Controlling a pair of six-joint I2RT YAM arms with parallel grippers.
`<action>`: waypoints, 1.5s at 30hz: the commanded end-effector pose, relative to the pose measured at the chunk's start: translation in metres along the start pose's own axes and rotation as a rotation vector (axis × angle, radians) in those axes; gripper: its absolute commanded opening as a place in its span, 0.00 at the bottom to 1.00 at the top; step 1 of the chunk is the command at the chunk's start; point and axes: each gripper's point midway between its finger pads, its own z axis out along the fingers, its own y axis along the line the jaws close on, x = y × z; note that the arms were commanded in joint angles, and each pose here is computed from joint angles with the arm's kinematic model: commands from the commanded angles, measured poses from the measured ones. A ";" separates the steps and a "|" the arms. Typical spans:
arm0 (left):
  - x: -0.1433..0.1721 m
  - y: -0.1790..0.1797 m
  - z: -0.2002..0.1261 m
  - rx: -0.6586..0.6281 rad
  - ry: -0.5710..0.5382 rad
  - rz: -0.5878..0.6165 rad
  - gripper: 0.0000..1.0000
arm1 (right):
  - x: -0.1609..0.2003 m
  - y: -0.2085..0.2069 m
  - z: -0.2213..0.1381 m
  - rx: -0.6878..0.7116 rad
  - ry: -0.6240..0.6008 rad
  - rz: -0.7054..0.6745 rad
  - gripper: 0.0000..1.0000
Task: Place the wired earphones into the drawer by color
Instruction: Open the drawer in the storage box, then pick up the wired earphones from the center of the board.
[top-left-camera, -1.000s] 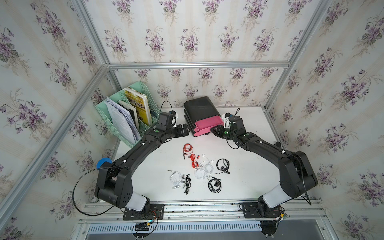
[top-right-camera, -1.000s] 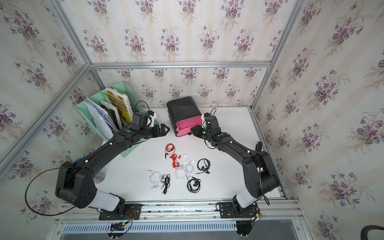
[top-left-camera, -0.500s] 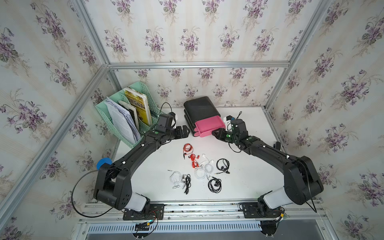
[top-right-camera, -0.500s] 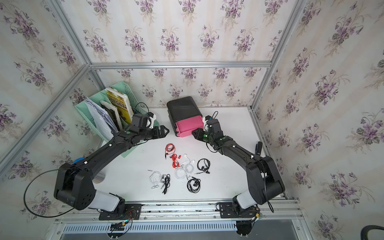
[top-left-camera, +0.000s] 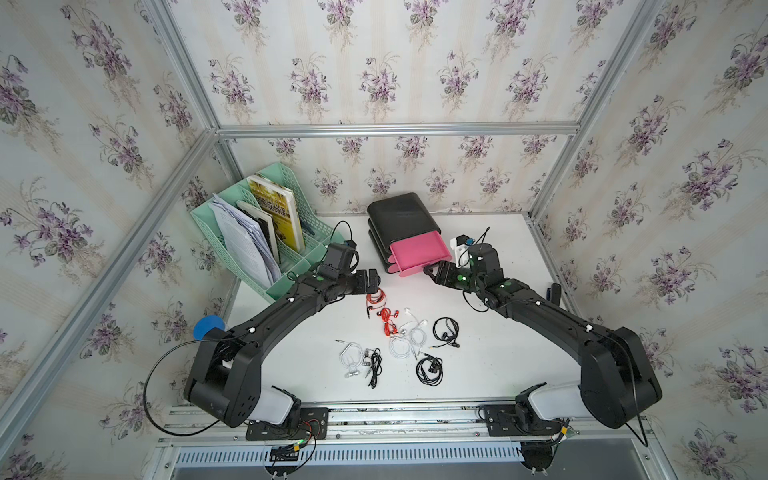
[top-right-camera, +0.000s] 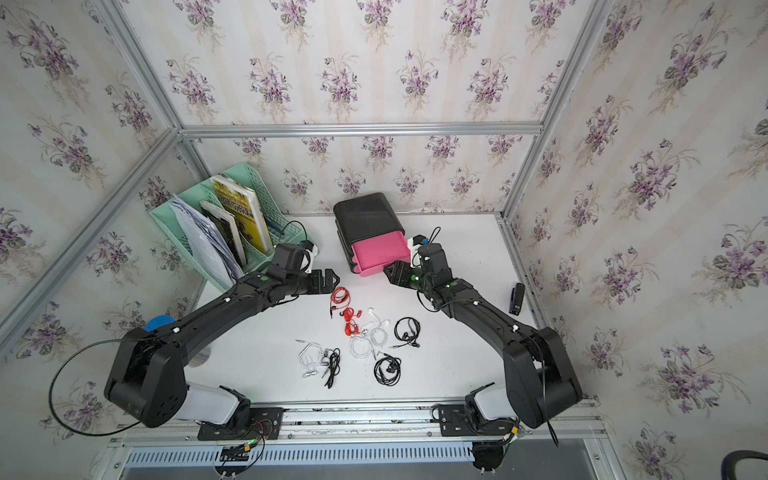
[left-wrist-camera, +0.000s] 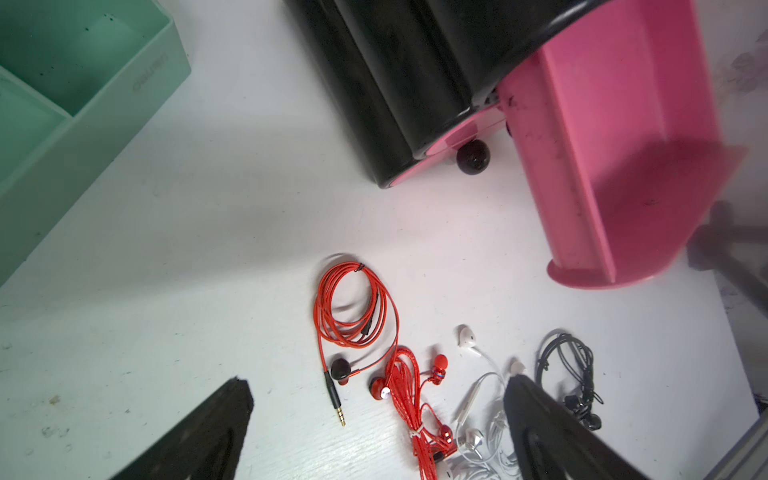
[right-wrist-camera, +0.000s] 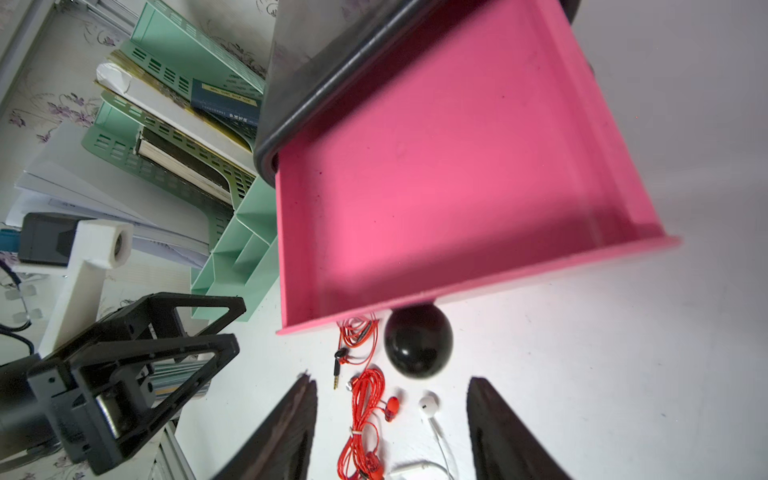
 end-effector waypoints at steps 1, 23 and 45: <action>0.002 0.011 0.011 -0.058 -0.008 0.027 1.00 | -0.001 -0.005 -0.008 0.031 -0.038 -0.055 0.65; 0.021 0.031 0.080 -0.287 0.117 0.107 0.91 | 0.016 -0.034 -0.061 0.132 -0.221 -0.205 0.67; 0.038 0.035 0.096 -0.287 0.173 0.119 0.49 | 0.015 -0.034 -0.062 0.129 -0.227 -0.197 0.67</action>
